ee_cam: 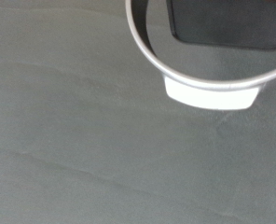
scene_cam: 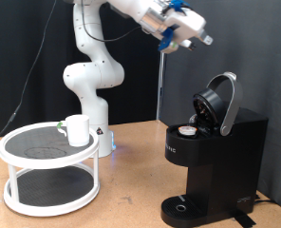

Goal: Make a cup of coffee with the keurig machine

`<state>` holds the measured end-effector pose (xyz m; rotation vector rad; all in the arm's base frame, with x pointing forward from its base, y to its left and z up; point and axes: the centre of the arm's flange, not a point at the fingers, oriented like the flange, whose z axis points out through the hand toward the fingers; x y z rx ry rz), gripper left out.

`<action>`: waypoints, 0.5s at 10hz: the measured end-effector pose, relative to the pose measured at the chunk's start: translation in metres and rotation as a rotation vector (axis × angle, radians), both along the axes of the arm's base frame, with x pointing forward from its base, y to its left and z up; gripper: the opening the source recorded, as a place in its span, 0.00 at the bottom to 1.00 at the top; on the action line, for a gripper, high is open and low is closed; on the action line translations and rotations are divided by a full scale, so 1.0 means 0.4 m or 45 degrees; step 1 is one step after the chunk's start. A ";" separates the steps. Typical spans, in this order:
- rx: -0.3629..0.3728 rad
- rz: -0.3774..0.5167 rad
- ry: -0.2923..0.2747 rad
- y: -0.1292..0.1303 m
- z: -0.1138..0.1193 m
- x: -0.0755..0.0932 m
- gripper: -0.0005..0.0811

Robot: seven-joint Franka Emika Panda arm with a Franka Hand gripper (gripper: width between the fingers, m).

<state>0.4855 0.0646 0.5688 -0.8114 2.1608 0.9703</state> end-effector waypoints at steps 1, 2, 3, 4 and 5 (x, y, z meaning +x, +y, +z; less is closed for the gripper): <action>-0.010 -0.007 0.011 0.032 0.003 0.013 0.91; -0.021 -0.025 0.014 0.052 0.004 0.026 0.91; -0.020 -0.019 0.007 0.050 0.002 0.026 0.91; 0.005 -0.024 0.012 0.052 0.002 0.027 0.91; 0.036 -0.037 0.031 0.059 0.002 0.032 0.91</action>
